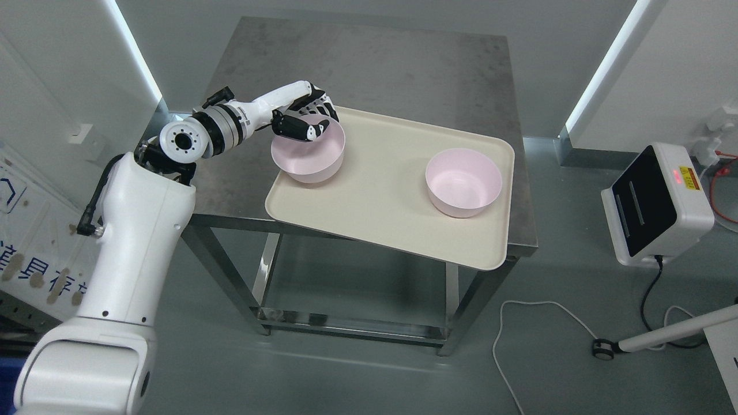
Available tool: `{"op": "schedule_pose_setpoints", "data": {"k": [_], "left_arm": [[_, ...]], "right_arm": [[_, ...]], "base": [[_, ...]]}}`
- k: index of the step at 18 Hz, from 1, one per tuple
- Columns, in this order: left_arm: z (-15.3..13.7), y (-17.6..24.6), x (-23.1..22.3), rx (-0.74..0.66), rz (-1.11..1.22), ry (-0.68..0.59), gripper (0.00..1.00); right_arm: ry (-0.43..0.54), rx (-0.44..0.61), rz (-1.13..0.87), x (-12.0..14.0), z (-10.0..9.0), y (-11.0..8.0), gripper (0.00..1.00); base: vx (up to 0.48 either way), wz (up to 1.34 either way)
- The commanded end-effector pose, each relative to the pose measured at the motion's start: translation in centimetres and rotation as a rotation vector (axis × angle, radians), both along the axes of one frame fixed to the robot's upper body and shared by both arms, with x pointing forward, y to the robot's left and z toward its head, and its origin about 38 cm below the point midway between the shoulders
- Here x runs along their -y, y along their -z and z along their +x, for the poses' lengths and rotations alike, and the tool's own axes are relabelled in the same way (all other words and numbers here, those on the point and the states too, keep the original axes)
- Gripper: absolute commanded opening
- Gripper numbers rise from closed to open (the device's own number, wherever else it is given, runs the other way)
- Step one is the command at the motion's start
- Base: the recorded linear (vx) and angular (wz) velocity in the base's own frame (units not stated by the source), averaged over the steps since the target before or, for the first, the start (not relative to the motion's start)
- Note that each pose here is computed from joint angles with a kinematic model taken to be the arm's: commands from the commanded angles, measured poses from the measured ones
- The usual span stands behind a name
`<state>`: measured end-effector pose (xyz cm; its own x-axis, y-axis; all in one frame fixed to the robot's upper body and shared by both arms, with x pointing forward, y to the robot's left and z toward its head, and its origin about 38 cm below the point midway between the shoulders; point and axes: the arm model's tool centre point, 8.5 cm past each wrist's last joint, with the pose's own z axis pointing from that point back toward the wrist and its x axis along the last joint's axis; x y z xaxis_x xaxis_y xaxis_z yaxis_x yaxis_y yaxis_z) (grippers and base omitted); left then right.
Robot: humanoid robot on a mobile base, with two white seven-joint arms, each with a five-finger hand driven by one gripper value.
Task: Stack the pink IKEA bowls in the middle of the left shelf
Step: 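Lift the pink bowl and lower it into the other pink bowl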
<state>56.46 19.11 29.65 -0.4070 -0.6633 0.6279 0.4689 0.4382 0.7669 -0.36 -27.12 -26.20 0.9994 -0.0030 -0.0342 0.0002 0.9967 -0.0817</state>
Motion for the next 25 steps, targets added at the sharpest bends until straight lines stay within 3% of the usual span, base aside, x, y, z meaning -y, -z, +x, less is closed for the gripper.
{"op": "schedule_pose_setpoints", "data": {"k": [1, 4, 7, 12, 16, 21, 25], "left_arm": [[-2.1, -6.9, 7.8, 0.144, -0.048, 0.167, 0.0], [-3.4, -7.6, 12.5, 0.177, 0.089, 0.276, 0.0], [-5.5, -5.6, 18.8, 0.213, 0.281, 0.406, 0.01], [-7.5, -4.3, 23.5, 0.286, 0.334, 0.491, 0.01], [-8.6, -2.5, 25.3, 0.28, 0.275, 0.528, 0.01], [-6.1, 0.0, 23.7, 0.205, 0.316, 0.453, 0.02], [-4.8, -1.4, 22.4, 0.193, 0.276, 0.383, 0.02]], "right_arm": [[0.011, 0.006, -0.017, 1.1, -0.7, -0.1, 1.0], [0.011, 0.006, -0.017, 1.1, -0.7, -0.1, 1.0], [0.01, 0.006, -0.017, 1.1, -0.7, -0.1, 1.0], [0.01, 0.006, -0.017, 1.1, -0.7, -0.1, 1.0], [0.01, 0.006, -0.017, 1.1, -0.7, -0.1, 1.0], [0.01, 0.006, -0.017, 1.1, -0.7, -0.1, 1.0], [0.01, 0.005, -0.017, 1.1, -0.7, -0.1, 1.0]], "base": [[0.0, 0.0], [0.0, 0.0], [0.0, 0.0], [0.0, 0.0], [0.0, 0.0], [0.0, 0.0], [0.0, 0.0]]}}
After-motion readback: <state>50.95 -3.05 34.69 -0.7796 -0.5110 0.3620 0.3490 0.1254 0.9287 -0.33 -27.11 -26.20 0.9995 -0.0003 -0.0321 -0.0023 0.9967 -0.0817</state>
